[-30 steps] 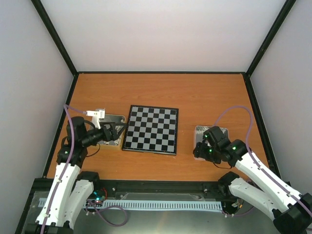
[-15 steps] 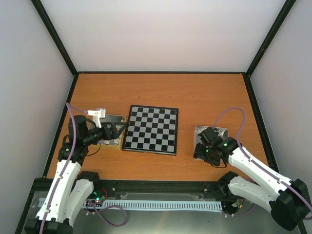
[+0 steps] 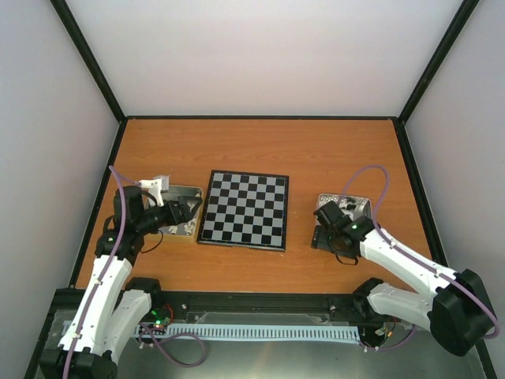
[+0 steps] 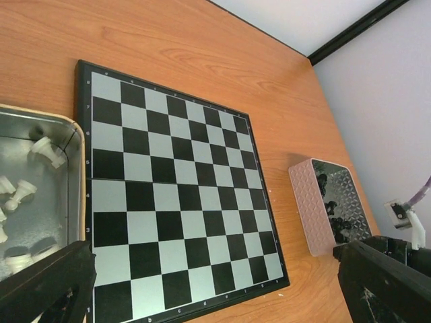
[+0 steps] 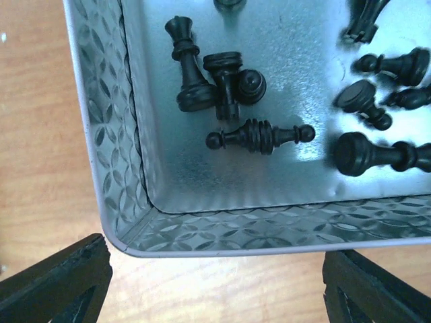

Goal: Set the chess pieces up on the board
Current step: Move the storage box to the center of the board.

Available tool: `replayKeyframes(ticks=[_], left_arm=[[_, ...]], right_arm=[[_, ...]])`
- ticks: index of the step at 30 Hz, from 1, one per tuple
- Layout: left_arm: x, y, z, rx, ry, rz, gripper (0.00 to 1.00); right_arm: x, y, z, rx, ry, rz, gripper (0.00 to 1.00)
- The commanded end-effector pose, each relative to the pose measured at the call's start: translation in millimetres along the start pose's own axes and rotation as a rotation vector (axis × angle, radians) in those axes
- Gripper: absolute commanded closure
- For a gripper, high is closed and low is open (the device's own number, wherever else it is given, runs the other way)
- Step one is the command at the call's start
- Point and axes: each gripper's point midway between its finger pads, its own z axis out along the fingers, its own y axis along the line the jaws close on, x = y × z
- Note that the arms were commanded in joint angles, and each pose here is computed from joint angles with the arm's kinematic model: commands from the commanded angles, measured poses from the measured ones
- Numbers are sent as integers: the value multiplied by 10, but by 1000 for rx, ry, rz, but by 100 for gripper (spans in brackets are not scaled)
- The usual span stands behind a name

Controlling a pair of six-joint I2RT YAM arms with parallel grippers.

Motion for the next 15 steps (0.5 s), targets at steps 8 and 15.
replayKeyframes(ticks=[8,15], left_arm=[[-102,121,-28,-103,-22,-83,0],[-157,265,-139,-229,-43,-117,0]], right_arm=[[-746,25,45,73,-198,-51,13],[-948,156,23,9,-204,-41,13]])
